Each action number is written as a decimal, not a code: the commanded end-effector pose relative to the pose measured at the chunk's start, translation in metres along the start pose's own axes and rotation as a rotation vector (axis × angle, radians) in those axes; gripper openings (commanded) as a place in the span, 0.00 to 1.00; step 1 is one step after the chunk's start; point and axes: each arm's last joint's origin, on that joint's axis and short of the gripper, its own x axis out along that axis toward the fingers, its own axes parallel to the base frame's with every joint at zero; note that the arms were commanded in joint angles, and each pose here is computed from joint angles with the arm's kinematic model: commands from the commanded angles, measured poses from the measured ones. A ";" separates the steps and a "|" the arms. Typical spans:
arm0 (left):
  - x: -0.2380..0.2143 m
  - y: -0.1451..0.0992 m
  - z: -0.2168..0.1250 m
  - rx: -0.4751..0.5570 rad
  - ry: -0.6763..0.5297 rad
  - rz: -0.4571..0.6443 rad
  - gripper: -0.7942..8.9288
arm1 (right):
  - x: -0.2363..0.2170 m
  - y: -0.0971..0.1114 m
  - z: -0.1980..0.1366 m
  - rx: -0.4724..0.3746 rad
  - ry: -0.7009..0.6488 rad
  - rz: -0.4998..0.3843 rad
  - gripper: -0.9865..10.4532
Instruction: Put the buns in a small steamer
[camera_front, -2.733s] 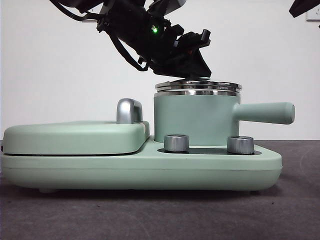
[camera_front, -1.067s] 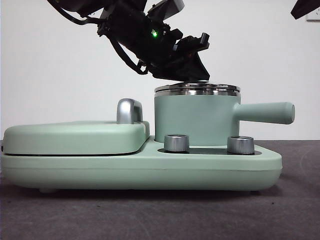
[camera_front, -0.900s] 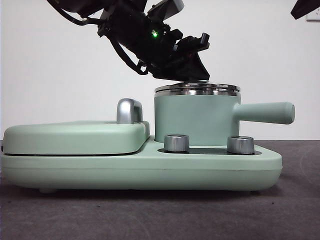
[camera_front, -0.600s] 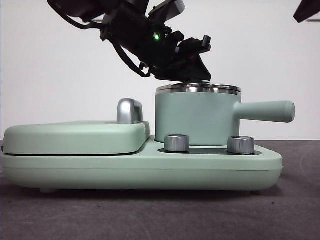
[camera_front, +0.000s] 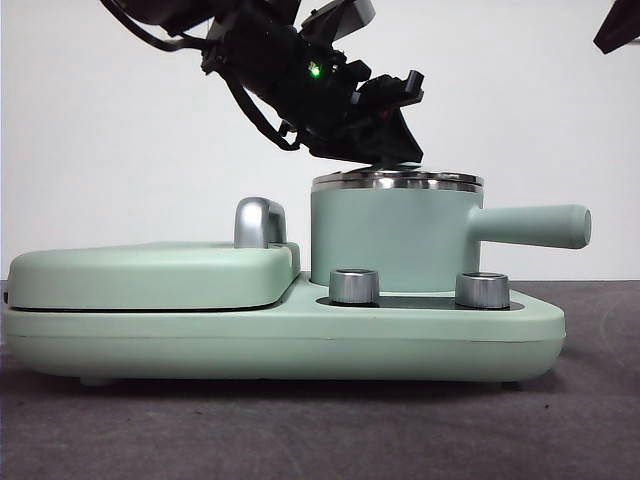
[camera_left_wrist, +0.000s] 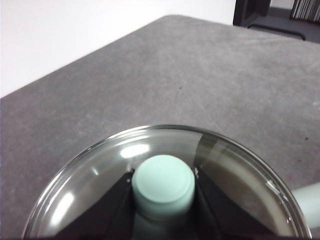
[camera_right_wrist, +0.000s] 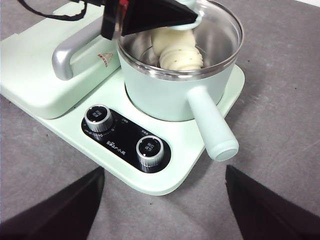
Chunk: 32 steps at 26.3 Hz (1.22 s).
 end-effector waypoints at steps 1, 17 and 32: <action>0.006 -0.007 -0.010 0.009 0.070 -0.021 0.09 | 0.000 0.001 0.002 0.002 -0.010 0.002 0.41; 0.003 -0.005 -0.015 0.020 0.146 0.037 0.09 | 0.000 0.001 0.002 0.002 -0.009 0.003 0.41; 0.001 -0.006 -0.010 0.036 0.125 0.038 0.41 | 0.000 0.001 0.002 0.002 -0.008 0.006 0.41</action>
